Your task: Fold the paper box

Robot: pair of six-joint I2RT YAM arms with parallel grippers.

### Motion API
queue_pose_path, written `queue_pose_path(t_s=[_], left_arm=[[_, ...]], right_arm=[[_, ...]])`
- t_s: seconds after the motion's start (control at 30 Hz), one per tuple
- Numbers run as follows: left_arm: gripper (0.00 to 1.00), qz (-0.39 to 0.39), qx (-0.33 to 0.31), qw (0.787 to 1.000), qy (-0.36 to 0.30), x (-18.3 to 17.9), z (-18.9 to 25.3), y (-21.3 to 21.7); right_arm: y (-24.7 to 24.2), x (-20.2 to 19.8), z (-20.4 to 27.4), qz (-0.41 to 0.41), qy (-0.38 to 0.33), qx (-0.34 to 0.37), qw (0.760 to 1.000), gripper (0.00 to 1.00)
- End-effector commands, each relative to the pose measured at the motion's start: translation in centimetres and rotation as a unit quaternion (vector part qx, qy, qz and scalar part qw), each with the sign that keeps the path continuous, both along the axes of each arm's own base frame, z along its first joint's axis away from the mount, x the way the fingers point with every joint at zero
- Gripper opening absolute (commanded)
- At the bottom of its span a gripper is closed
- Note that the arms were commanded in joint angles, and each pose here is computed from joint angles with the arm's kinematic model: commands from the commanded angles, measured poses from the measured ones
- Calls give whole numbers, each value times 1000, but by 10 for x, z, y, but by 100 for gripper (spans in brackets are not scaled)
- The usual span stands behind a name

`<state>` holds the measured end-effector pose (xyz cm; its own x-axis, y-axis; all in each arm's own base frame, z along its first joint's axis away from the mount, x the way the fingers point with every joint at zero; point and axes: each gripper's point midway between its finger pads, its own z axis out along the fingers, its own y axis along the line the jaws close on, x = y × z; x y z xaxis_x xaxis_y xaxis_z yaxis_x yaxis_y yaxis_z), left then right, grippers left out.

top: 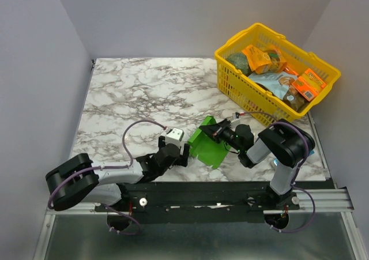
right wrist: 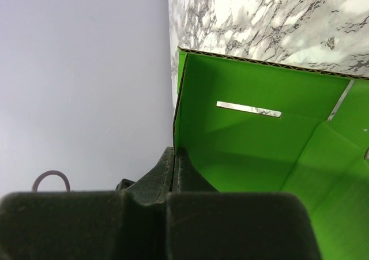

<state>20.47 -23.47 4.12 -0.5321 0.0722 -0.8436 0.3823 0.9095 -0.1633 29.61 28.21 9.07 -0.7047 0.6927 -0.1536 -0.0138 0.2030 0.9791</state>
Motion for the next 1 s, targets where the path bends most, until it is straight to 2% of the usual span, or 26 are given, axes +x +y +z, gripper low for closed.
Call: queue_pose_path(t_s=[0.0, 0.37, 0.77, 0.97], left_arm=[[89, -23, -38, 999, -27, 12, 19, -29], [88, -40, -56, 997, -36, 16, 19, -44], [88, -66, -111, 988, -81, 21, 36, -63], [78, -32, -118, 988, -91, 29, 33, -54]], right_arm=[[-5, 3, 59, -14, -112, 60, 992, 0], [-6, 3, 58, -16, -110, 62, 992, 1], [-5, 2, 56, -13, -108, 61, 992, 0], [-5, 2, 55, -12, -106, 62, 992, 0]])
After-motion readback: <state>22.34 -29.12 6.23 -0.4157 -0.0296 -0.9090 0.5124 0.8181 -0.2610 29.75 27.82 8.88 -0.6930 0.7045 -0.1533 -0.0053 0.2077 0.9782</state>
